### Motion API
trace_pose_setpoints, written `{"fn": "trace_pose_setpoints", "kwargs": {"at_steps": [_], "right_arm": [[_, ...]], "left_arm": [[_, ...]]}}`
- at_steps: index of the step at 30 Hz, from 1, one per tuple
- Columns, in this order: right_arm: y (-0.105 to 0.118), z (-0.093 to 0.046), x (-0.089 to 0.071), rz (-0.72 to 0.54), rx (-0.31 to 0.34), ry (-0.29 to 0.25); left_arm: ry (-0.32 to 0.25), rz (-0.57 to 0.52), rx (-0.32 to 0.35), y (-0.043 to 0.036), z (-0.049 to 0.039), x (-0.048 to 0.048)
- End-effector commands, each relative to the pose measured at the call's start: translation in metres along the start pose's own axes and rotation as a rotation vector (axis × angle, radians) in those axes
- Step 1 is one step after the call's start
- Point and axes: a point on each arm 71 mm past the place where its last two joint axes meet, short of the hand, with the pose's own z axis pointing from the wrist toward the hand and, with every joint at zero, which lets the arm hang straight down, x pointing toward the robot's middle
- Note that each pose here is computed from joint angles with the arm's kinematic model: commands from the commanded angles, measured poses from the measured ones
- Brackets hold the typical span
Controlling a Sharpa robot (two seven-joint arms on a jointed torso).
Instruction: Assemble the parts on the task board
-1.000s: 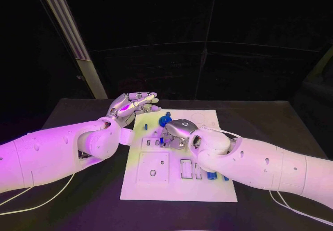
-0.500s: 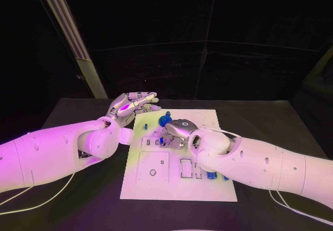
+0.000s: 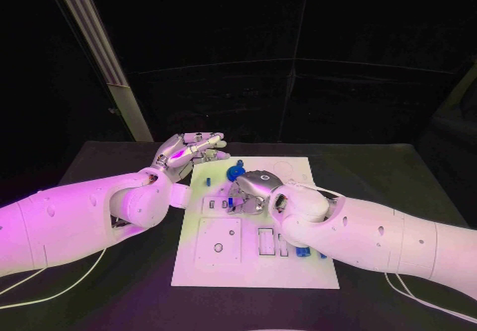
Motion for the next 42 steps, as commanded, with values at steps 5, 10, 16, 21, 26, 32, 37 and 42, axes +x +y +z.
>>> {"fn": "trace_pose_setpoints", "kwargs": {"at_steps": [5,10,16,21,26,32,37,42], "right_arm": [[0.002,-0.003,-0.007,0.038,-0.01,-0.094],[0.004,-0.012,-0.011,0.074,-0.058,-0.146],[0.003,-0.035,-0.017,0.138,-0.166,-0.129],[-0.009,-0.057,-0.032,0.268,-0.202,-0.086],[-0.031,-0.078,-0.052,0.476,-0.185,-0.074],[-0.059,-0.095,-0.065,0.655,-0.112,-0.022],[-0.08,-0.1,-0.07,0.738,-0.056,-0.004],[-0.092,-0.105,-0.077,0.752,-0.041,-0.065]], "left_arm": [[0.015,-0.008,0.0,-0.0008,0.0007,0.0012],[0.009,-0.004,0.001,-0.0011,0.0007,-0.0013],[0.034,0.097,-0.005,-0.0018,-0.0005,-0.0055],[0.067,0.214,-0.053,0.0008,-0.0019,-0.0091],[0.073,0.354,-0.212,0.0093,-0.0037,-0.0196],[0.153,0.57,-0.442,0.0193,-0.0045,-0.0253],[0.223,0.801,-0.607,0.0223,-0.0042,-0.0262],[0.26,0.949,-0.72,0.023,-0.0005,-0.023]]}}
